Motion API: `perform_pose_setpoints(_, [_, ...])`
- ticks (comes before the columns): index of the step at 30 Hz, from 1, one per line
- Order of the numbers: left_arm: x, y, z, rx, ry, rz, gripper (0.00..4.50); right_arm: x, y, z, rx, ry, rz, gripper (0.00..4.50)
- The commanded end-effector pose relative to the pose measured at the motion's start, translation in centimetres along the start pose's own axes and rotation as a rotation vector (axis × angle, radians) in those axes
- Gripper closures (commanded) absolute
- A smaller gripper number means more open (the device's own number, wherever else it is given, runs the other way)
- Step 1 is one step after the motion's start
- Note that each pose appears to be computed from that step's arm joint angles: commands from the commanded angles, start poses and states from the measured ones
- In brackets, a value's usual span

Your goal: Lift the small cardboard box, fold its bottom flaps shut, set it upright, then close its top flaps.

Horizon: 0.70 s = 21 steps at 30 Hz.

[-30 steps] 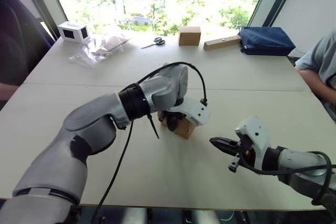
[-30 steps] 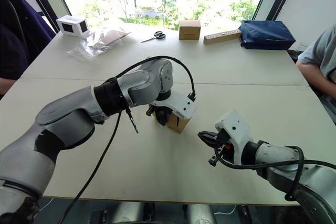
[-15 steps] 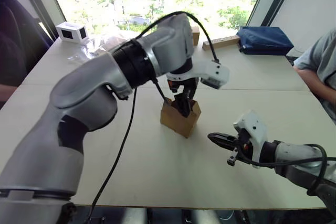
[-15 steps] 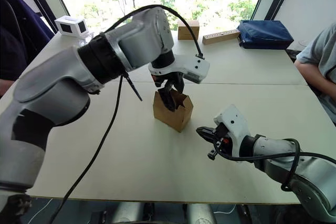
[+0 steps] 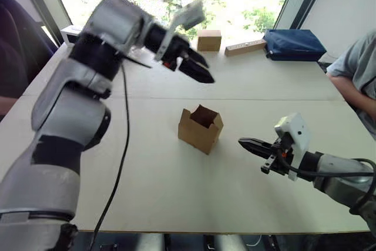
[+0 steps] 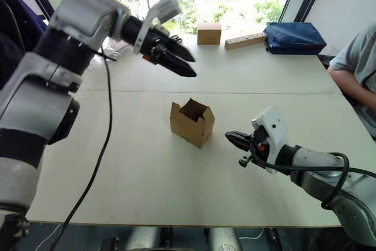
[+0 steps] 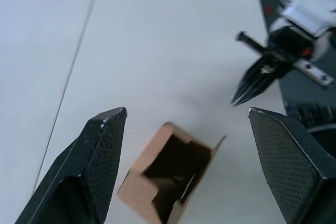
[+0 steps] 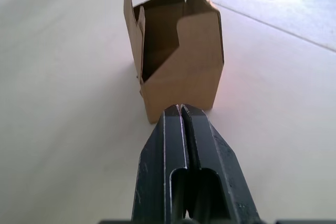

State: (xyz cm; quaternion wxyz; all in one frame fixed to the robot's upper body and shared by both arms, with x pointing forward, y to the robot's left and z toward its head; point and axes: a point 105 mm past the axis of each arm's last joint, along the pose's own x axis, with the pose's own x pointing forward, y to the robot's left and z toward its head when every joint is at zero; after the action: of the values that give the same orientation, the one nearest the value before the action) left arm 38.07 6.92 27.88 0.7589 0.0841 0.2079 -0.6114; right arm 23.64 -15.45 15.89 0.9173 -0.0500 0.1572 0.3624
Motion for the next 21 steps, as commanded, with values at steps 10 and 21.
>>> perform_pose_setpoints(10, [1.1,3.1,-12.0,0.008,-0.061,0.274,4.45,2.4,-0.6,-2.2,-0.045,0.092,-0.021,4.5])
perform_pose_setpoints(21, [5.0,2.5,-14.8,-0.041,-0.127,0.266,4.45,5.3,-1.9,-3.2,-0.158,0.126,-0.086,4.5])
